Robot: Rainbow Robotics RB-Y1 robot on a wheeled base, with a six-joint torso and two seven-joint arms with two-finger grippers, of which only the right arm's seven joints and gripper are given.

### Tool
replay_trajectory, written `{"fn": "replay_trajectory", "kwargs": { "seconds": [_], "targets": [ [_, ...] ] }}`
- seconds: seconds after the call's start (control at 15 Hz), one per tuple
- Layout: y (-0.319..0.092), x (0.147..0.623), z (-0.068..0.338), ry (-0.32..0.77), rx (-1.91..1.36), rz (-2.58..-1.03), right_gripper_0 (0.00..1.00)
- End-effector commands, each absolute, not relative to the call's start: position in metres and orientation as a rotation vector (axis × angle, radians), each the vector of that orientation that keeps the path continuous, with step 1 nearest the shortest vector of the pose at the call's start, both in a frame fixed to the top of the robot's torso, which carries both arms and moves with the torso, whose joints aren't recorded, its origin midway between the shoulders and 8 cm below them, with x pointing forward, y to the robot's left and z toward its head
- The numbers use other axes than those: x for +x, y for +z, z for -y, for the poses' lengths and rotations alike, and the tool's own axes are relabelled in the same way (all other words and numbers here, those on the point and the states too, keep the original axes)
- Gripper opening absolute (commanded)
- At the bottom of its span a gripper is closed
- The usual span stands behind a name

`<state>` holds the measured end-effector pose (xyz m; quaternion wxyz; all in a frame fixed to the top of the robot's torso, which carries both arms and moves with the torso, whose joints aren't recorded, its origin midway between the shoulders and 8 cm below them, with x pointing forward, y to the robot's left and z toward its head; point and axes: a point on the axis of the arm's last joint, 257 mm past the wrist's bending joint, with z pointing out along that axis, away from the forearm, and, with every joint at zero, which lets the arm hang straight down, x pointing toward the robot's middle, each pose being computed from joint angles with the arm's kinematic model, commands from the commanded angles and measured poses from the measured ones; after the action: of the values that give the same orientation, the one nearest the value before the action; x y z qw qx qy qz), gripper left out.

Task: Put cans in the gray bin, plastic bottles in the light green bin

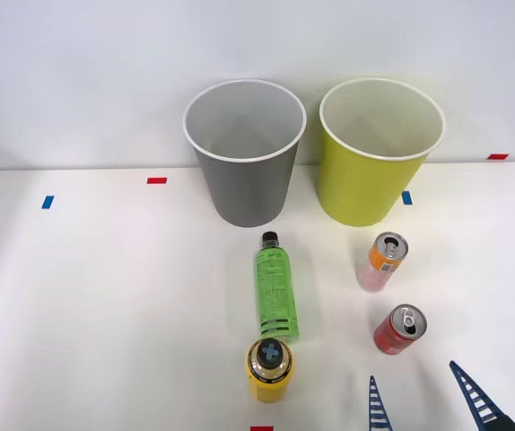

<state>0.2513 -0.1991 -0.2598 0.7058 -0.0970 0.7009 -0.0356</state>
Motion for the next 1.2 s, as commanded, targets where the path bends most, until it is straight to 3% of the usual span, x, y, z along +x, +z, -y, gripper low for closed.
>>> {"fn": "replay_trajectory", "kwargs": {
  "seconds": [0.07, 1.2],
  "targets": [
    [-0.2598, 0.2513, 0.1991, -0.079, -0.216, -1.558, 1.0],
    [-0.2598, 0.2513, 0.1991, -0.079, -0.216, -1.558, 1.0]
  ]
}}
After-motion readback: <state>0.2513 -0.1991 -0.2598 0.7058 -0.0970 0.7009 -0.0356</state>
